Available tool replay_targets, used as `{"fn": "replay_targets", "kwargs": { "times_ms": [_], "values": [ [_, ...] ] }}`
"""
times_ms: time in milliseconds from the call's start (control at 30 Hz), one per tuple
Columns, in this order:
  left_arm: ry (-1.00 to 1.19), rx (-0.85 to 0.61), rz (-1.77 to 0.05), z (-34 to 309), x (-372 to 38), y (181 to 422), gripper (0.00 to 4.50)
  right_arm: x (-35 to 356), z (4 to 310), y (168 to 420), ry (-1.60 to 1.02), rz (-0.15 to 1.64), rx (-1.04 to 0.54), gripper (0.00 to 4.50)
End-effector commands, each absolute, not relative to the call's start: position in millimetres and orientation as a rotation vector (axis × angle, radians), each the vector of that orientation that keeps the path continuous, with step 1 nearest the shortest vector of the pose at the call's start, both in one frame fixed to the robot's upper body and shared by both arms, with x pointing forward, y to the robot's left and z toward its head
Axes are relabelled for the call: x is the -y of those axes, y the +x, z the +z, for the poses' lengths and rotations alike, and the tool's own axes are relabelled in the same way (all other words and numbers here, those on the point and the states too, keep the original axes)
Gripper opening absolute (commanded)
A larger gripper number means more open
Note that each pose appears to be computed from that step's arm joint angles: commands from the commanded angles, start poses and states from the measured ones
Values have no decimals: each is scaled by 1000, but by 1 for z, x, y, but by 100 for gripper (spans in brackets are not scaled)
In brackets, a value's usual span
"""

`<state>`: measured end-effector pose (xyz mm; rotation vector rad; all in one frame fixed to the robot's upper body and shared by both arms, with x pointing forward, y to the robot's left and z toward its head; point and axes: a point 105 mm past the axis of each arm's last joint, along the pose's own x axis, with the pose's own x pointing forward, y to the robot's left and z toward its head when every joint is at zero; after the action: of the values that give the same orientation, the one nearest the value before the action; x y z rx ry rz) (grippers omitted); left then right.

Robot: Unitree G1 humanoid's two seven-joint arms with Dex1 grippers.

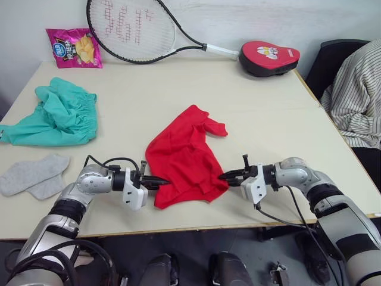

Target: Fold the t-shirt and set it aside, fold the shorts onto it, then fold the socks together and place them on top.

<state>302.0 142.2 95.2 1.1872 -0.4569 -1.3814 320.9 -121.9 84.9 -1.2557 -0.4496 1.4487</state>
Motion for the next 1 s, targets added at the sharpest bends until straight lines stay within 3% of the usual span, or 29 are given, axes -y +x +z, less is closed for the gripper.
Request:
{"fn": "replay_targets", "kwargs": {
  "times_ms": [33, 333, 500, 733, 1000],
  "values": [
    [1152, 393, -1424, 80, -147, 292, 0, 129, 66, 308, -1249, 1550, 349, 3],
    [949, 265, -1358, 94, -173, 276, 0, 162, 97, 298, -1178, 1498, 286, 3],
    [907, 221, -1348, 100, -185, 260, 0, 180, 100, 274, -1136, 1526, 196, 3],
    [855, 184, -1385, 97, -180, 237, 0, 164, 94, 237, -1014, 1591, 133, 3],
    [801, 136, -1424, 96, -172, 226, 0, 152, 98, 227, -933, 1570, 99, 3]
  ]
}}
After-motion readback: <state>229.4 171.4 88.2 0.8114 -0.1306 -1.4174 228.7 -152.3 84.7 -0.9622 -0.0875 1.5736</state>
